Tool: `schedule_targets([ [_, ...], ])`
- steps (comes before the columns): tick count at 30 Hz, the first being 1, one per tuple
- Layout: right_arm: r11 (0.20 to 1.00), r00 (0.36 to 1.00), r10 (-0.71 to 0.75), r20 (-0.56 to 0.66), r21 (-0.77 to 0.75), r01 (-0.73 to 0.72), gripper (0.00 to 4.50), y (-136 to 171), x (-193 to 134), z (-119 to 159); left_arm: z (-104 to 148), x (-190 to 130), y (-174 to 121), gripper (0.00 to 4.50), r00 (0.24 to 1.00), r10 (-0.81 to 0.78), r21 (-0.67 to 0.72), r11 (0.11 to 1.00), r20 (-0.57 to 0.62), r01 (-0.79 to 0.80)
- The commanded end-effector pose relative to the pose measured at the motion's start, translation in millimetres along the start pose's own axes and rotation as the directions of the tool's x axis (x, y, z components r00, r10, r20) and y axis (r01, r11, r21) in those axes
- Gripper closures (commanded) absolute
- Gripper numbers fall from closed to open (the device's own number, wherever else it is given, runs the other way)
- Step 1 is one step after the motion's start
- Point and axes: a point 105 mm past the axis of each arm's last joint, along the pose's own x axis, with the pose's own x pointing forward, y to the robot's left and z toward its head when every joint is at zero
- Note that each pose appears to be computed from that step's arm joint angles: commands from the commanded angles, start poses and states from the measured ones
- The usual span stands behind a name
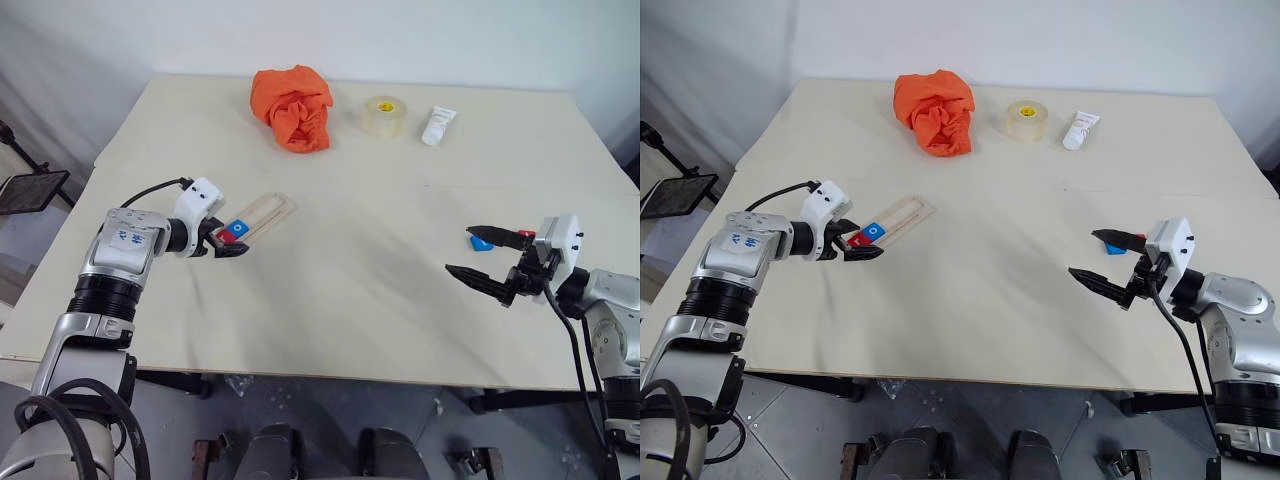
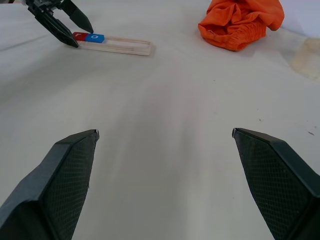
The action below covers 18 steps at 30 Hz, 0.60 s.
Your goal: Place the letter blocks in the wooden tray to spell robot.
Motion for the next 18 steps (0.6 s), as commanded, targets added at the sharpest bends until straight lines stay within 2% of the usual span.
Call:
schedule_targets([
  [1, 0.999, 1.000, -0.012, 0.013, -0.050, 0.013, 0.02, -5.5, -3.2, 12.8, -4.6, 1.2, -3.3, 0.00, 1.000, -0.004, -0.001, 1.000, -0.027, 0.004],
  [12, 0.999, 1.000, -0.006, 0.015, -0.050, 0.006, 0.02, -5.8, 1.4, 12.8, 5.9, -5.9, -7.4, 0.00, 1.000, 0.001, -0.002, 1.000, 0.003, -0.001],
  [18, 0.999, 1.000, -0.005, 0.016, -0.049, 0.005, 0.02, -5.9, 3.0, 12.4, 22.2, -12.5, -7.2, 0.00, 0.998, 0.036, 0.006, 0.999, 0.046, -0.037],
])
